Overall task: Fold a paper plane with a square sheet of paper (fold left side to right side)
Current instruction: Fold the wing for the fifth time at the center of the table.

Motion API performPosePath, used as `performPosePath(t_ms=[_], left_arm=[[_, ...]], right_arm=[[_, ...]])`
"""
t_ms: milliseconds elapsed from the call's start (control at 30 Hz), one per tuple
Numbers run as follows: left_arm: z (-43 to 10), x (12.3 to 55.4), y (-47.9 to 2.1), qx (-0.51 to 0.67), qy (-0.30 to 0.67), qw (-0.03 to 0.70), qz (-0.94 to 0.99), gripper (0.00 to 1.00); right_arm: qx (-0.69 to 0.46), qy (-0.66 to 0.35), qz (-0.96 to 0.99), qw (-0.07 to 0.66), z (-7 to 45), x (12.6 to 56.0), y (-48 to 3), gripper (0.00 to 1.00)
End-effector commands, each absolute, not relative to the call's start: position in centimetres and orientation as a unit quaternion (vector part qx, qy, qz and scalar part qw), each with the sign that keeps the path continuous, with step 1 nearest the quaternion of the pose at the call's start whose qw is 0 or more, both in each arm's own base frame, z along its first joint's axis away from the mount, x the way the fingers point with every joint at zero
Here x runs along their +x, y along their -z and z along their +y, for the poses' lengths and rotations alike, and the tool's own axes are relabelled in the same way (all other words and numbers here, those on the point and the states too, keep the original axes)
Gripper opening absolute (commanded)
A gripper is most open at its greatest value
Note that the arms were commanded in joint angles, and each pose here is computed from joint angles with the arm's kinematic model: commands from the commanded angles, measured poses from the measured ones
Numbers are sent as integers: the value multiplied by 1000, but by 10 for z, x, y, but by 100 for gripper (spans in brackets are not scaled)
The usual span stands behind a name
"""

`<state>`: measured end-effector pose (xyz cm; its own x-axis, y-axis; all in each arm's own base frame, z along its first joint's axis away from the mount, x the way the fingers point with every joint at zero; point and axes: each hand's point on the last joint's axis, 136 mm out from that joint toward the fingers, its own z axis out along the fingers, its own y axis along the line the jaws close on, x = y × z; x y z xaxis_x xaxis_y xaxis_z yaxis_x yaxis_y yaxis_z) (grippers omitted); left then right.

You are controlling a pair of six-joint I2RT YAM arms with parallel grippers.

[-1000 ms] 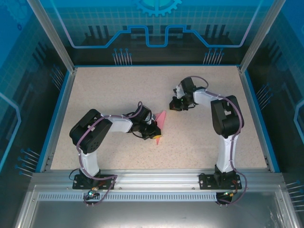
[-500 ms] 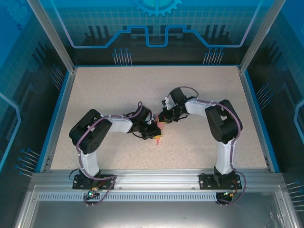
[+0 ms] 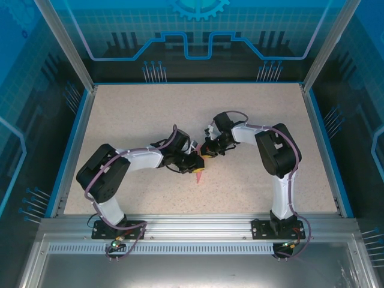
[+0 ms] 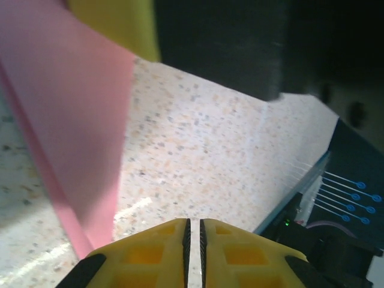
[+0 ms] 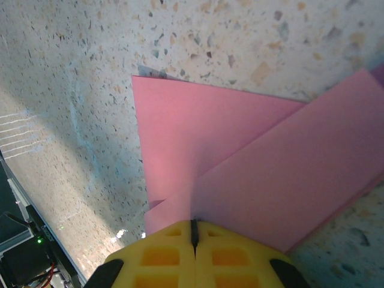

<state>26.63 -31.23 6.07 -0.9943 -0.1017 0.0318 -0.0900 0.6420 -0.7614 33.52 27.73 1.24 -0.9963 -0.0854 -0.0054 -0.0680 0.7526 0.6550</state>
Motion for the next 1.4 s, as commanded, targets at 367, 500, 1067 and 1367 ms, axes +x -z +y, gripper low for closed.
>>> performPosePath(t_ms=[367, 500, 1067, 1367], left_arm=[[-317, 241, -41, -45, 401, -74, 912, 20], [-313, 238, -32, -49, 389, -78, 917, 20], [-301, 229, -12, -58, 359, -88, 927, 20], [-299, 227, -8, -59, 358, -92, 927, 20]], right_arm=[[27, 299, -953, 37, 261, 327, 13, 3], [29, 296, -954, 37, 260, 327, 14, 3], [27, 281, -958, 41, 256, 326, 18, 3], [27, 279, -959, 44, 255, 326, 19, 3]])
